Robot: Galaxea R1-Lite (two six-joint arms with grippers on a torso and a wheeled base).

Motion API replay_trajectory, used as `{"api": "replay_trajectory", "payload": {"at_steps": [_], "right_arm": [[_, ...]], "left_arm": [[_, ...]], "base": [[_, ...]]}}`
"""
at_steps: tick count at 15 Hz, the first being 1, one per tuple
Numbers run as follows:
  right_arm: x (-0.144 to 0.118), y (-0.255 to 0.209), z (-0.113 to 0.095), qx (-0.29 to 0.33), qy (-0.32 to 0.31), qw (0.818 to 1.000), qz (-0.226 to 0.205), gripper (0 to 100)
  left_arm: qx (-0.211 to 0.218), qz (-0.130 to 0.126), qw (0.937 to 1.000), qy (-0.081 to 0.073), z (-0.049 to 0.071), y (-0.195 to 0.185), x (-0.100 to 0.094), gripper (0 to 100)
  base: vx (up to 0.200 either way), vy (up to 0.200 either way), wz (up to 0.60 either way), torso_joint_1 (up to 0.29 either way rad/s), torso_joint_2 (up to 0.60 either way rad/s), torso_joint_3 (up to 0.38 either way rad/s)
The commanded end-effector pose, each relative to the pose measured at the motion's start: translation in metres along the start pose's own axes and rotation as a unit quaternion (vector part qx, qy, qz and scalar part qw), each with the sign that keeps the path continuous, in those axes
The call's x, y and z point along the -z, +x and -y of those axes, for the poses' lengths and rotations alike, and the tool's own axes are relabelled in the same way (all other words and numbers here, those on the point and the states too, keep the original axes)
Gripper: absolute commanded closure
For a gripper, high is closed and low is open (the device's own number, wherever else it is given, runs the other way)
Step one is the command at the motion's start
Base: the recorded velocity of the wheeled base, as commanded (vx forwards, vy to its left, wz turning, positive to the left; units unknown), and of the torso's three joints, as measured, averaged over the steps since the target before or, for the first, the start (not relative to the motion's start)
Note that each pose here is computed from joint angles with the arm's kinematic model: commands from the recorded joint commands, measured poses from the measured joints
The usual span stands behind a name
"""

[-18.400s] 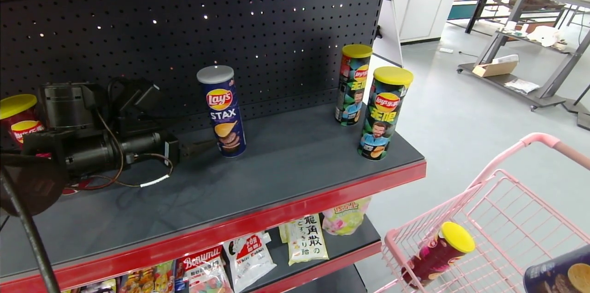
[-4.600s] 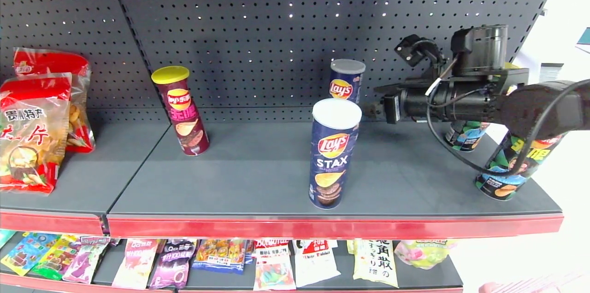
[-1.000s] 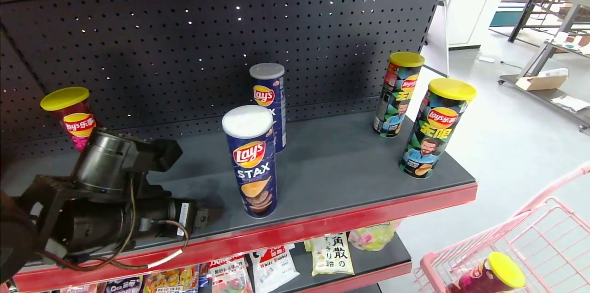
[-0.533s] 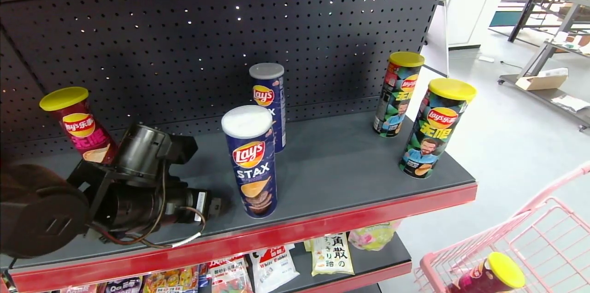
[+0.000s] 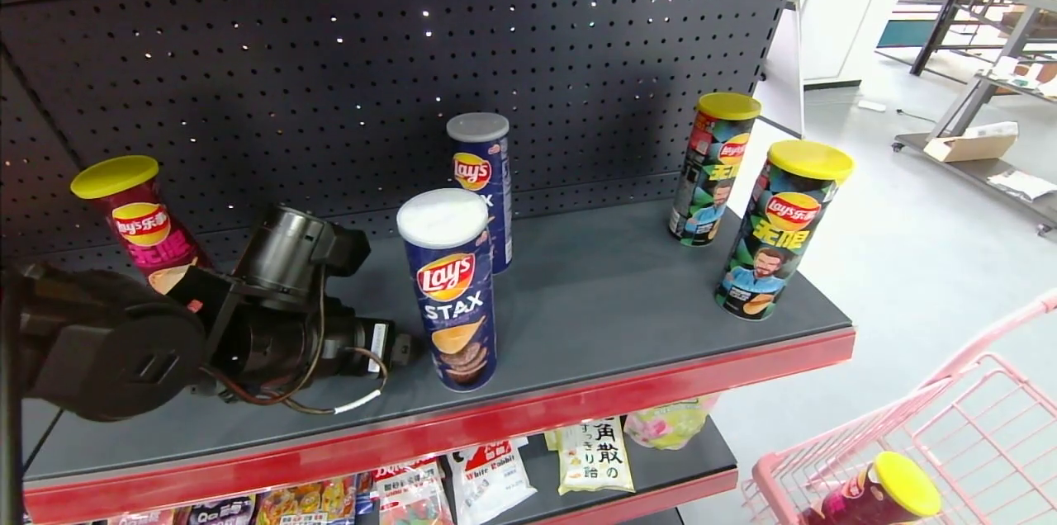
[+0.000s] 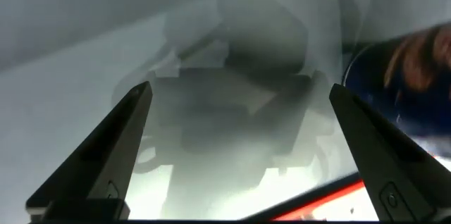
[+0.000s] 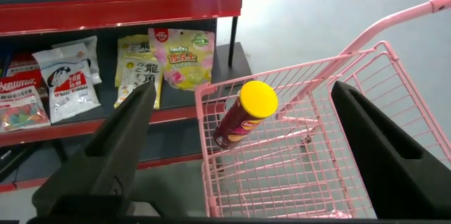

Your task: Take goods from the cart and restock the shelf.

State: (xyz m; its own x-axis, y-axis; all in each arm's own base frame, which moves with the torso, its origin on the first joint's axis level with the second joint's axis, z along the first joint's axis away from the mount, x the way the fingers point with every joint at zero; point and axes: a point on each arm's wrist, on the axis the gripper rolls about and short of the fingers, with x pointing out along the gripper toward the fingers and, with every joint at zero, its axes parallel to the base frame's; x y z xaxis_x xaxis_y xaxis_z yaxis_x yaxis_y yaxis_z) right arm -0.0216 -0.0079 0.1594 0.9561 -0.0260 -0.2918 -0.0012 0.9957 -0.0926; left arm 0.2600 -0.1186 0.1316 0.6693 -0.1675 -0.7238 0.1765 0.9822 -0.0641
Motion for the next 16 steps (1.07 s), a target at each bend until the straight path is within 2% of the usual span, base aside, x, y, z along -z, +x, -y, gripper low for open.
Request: {"api": "replay_trajectory", "payload": {"at_steps": [1,7,12,16], "right_arm": [[0.000,0.001,0.000,0.000,-0.001,1.000,-0.002,0],[0.000,0.001,0.000,0.001,0.007,1.000,-0.002,0],[0.000,0.001,0.000,0.000,0.007,1.000,-0.003,0],[0.000,0.001,0.000,0.000,0.007,1.000,-0.003,0]], "left_arm": [[0.000,0.001,1.0000,0.001,0.002,0.005,-0.004,0],[0.002,0.003,1.0000,0.003,0.005,0.007,-0.006,0],[0.012,0.001,0.9998,0.013,0.013,0.007,-0.005,0],[0.012,0.002,0.9998,0.013,0.014,0.008,-0.006,0]], "base": [[0.000,0.000,0.00,0.000,0.00,0.000],[0.000,0.000,0.00,0.000,0.00,0.000],[0.000,0.000,0.00,0.000,0.00,0.000],[0.000,0.000,0.00,0.000,0.00,0.000]]}}
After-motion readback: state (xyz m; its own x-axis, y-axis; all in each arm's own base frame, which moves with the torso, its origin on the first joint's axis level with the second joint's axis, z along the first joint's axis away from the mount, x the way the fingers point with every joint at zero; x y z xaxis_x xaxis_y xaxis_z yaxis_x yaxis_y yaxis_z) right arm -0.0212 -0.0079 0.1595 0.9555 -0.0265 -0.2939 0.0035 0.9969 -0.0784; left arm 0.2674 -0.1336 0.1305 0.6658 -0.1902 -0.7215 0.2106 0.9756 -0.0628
